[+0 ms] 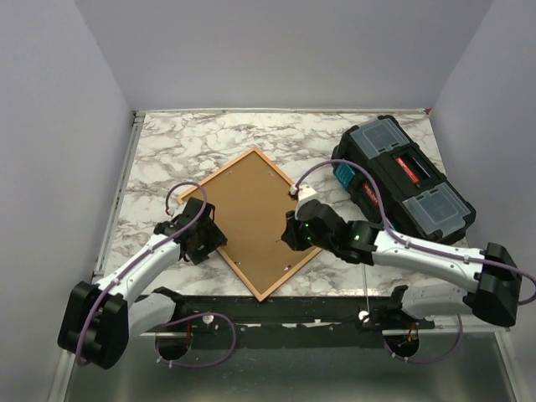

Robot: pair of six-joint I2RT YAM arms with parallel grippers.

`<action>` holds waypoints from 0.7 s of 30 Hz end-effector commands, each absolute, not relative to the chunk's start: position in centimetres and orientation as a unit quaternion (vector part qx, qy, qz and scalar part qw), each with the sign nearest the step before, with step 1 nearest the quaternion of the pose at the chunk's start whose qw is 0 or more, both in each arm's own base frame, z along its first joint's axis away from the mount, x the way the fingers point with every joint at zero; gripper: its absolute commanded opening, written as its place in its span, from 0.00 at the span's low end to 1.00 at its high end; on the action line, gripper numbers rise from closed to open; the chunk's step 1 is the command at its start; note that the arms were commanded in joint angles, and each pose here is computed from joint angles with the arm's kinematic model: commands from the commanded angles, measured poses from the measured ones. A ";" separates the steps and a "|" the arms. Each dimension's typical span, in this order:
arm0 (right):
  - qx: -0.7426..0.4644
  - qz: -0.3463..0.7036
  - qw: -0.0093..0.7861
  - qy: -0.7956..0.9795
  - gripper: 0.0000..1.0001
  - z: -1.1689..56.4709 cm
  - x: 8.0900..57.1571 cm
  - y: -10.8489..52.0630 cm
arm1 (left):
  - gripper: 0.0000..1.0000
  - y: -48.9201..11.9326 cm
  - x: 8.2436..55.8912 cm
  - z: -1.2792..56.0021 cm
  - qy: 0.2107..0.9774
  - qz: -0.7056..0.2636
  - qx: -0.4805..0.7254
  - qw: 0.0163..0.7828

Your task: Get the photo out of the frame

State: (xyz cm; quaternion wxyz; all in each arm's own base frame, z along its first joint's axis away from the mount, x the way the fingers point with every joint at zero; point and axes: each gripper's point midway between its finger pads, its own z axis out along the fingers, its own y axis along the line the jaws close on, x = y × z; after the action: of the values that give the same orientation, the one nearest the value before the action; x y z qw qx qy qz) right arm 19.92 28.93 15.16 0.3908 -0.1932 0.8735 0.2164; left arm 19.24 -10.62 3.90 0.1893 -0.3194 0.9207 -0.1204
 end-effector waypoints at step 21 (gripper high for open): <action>-0.301 0.261 0.330 0.856 0.01 9.2 14.1 42.5 | 0.04 -9.5 21.1 2.4 0.920 -0.102 -0.315 0.209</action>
State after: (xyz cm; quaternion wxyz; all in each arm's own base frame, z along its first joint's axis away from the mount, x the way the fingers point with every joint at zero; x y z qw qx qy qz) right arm 14.01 41.52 8.94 0.3137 -0.2944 0.8625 0.2663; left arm 21.12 -10.32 3.34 0.2002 -0.3220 0.9174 -0.1210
